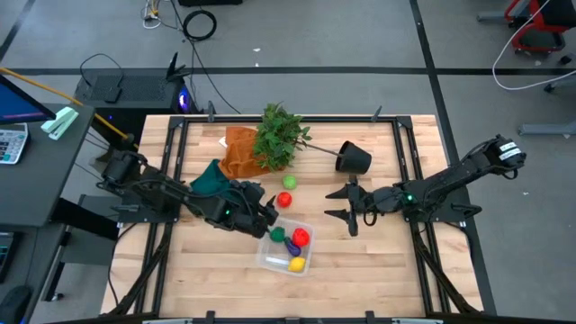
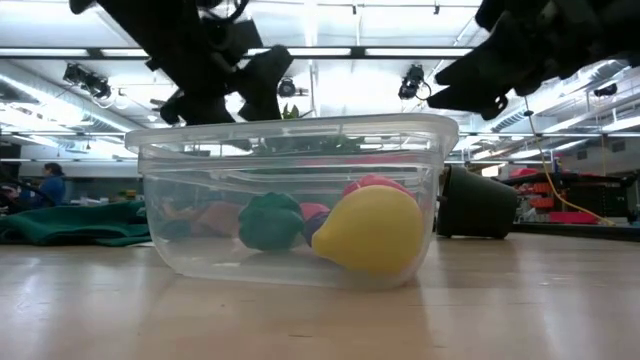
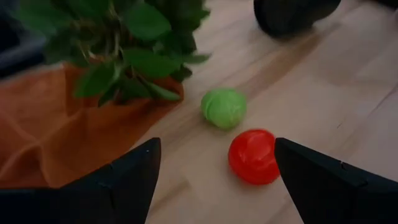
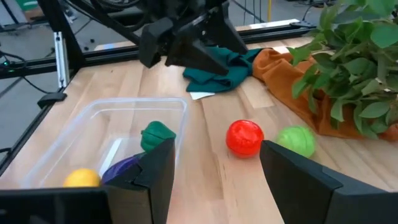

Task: Pick and placing Produce into tupperware
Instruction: Put the red tomato into the transparent bin

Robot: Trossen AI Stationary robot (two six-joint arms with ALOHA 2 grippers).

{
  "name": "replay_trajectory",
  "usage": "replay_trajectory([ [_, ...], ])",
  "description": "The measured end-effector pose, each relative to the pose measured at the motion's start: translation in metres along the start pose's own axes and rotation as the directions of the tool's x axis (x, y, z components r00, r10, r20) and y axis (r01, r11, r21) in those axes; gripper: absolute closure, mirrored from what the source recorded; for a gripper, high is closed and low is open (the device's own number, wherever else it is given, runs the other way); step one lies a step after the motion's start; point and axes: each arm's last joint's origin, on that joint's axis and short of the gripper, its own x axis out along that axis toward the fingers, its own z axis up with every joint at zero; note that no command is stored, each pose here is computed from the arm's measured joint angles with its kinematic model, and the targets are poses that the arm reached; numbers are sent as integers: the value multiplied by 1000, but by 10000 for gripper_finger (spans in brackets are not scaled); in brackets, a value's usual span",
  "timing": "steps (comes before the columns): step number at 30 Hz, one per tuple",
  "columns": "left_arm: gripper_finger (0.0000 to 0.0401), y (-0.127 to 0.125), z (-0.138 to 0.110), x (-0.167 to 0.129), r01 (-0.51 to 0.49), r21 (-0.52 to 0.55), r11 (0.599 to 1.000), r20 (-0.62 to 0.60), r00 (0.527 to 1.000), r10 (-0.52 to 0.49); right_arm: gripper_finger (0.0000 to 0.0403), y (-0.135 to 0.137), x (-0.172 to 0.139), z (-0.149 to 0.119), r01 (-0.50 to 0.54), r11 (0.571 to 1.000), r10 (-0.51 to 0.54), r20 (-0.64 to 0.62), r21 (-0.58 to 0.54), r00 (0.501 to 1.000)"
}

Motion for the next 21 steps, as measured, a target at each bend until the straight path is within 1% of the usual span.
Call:
replay_trajectory([
  [3,83,4,3,11,2,9,1000,-58,998,-2,208,-8,3,2,-1,1000,1,-5,0,1000],
  [6,83,8,7,20,0,38,999,-88,996,3,208,-16,5,3,11,1000,-11,-7,-5,1000],
  [10,83,10,14,30,41,51,998,-121,992,-34,208,-26,8,5,40,999,-40,-9,-10,999],
  [14,83,9,24,39,106,40,994,-122,987,-100,208,-36,11,3,86,996,-86,-24,-17,996],
  [16,83,9,29,43,118,30,993,-102,988,-114,208,-39,13,2,101,995,-101,-38,-17,994],
  [18,83,10,33,47,124,8,992,-93,988,-123,208,-41,16,-1,104,994,-105,-51,-18,993],
  [21,83,14,38,55,158,-43,986,-127,978,-163,208,-44,21,-6,109,994,-111,-85,-24,990],
])
